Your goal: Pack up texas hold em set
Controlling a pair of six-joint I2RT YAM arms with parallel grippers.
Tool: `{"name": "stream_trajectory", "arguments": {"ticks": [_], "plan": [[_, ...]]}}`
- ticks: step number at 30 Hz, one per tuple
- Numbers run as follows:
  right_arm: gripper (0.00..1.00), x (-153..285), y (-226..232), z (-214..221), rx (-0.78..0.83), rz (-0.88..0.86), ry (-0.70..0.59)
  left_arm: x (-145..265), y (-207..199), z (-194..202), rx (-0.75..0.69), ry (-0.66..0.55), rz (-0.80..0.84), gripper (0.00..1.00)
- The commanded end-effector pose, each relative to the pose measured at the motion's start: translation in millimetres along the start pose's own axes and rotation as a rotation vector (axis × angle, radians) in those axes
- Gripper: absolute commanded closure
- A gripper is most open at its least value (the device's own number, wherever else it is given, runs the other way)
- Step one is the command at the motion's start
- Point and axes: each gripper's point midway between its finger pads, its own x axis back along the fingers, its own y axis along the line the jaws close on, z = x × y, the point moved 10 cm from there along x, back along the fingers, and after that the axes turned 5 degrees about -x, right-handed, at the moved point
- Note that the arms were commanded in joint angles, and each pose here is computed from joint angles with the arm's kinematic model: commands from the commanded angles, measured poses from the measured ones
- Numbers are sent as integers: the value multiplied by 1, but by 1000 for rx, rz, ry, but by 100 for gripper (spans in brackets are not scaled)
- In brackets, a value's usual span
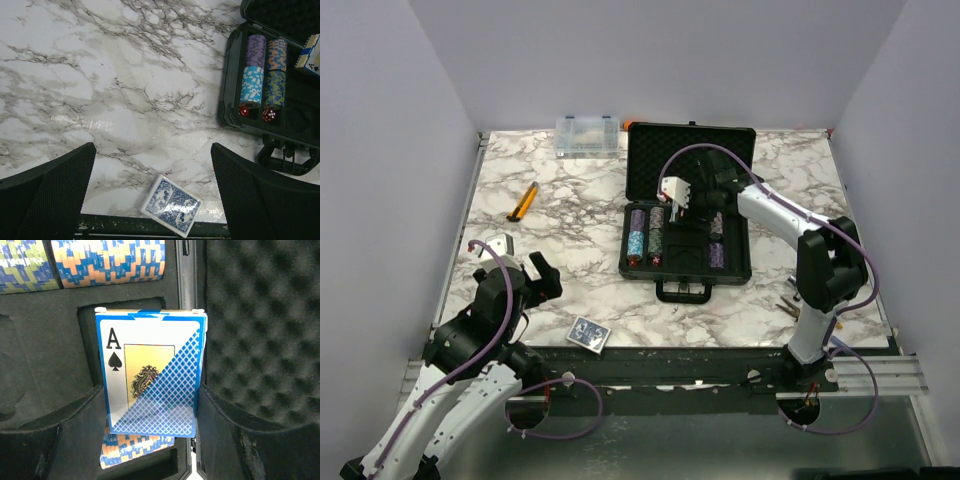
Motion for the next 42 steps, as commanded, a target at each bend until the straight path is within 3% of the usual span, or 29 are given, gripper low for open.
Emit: {"name": "stream_trajectory", "arguments": {"ticks": [1,34,35,39,42], "plan": [[99,1,-16,-12,55,85,-38,0,-1,2,-5,1,27,4],[99,4,37,15,120,-98,-89,2,1,1,2,-15,22,4],[97,4,38,16,110,-103,-93,2,1,1,3,-16,23,4],[67,2,44,19,64,-91,-103,3,1,1,7,-24,26,4],[56,1,45,22,59,-79,-94,3,2,1,8,-28,25,4]]}}
